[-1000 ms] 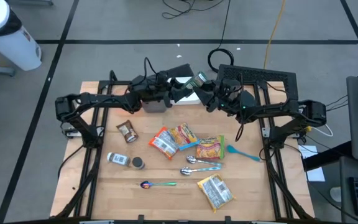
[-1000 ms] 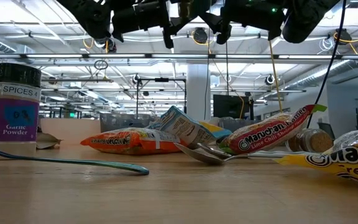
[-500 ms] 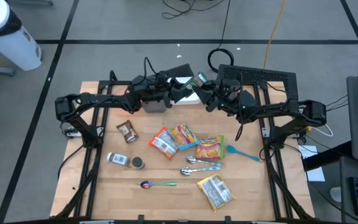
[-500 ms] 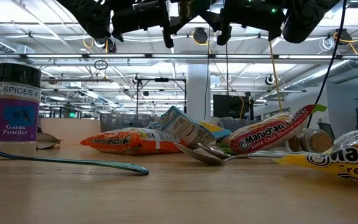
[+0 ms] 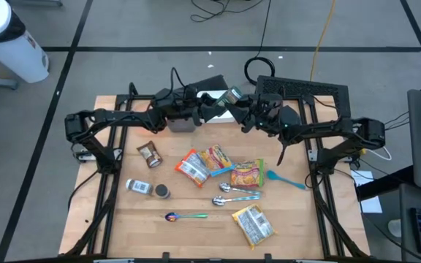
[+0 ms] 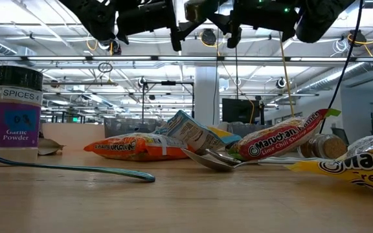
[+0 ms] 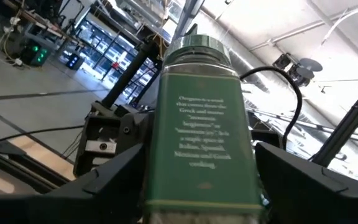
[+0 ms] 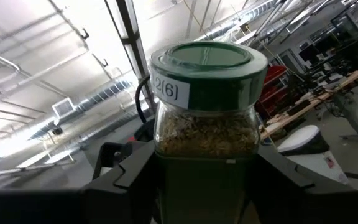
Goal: Pick & Place Food Item
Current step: Put the green seasoning bottle into the left black bin
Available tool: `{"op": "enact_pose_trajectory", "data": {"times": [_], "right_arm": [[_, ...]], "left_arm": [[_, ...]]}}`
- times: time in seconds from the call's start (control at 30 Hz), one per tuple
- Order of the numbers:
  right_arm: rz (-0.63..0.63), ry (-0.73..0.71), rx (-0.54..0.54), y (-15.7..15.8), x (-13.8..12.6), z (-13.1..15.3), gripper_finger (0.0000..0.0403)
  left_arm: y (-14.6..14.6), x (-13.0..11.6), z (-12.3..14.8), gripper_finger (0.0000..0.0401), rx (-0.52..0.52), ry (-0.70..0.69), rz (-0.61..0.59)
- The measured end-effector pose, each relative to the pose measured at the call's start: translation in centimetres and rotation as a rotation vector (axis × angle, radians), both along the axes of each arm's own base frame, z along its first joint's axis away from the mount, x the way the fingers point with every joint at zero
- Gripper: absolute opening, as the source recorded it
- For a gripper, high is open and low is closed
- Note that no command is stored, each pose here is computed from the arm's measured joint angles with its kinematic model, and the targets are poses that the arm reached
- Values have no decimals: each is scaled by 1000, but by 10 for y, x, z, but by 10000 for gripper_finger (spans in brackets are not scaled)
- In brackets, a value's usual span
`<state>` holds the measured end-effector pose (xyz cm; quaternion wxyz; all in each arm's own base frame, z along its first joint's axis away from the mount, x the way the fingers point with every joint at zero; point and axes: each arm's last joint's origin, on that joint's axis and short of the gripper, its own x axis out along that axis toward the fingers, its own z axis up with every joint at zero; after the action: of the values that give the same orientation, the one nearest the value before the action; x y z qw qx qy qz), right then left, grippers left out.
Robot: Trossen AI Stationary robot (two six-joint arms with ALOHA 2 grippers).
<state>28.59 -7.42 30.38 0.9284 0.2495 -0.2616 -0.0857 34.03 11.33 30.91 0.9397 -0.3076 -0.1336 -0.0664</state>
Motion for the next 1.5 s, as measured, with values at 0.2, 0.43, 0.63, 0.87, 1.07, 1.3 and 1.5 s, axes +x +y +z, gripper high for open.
{"op": "enact_pose_trajectory", "data": {"times": [0.2, 0.43, 0.63, 0.87, 1.07, 1.3, 1.5], "right_arm": [[-29, 112, -66, 3, -14, 12, 191], [48, 298, -97, 4, -40, 21, 191], [36, 397, -125, 7, -54, 22, 191], [23, 492, -126, 8, -57, 20, 191], [84, 679, -214, 8, -50, 44, 191], [159, 729, -305, 3, -34, 68, 191], [251, 775, -301, -3, -19, 62, 191]], "left_arm": [[-2, 0, 0, 310, 16, 5, -59], [-2, 2, 0, 287, 13, 65, -138], [2, 14, 21, 278, 128, 257, -195], [4, 14, 65, 292, 345, 398, -187], [9, 6, 97, 293, 419, 401, -170], [10, -2, 109, 294, 474, 486, -143], [7, -5, 114, 299, 495, 516, -133]]}}
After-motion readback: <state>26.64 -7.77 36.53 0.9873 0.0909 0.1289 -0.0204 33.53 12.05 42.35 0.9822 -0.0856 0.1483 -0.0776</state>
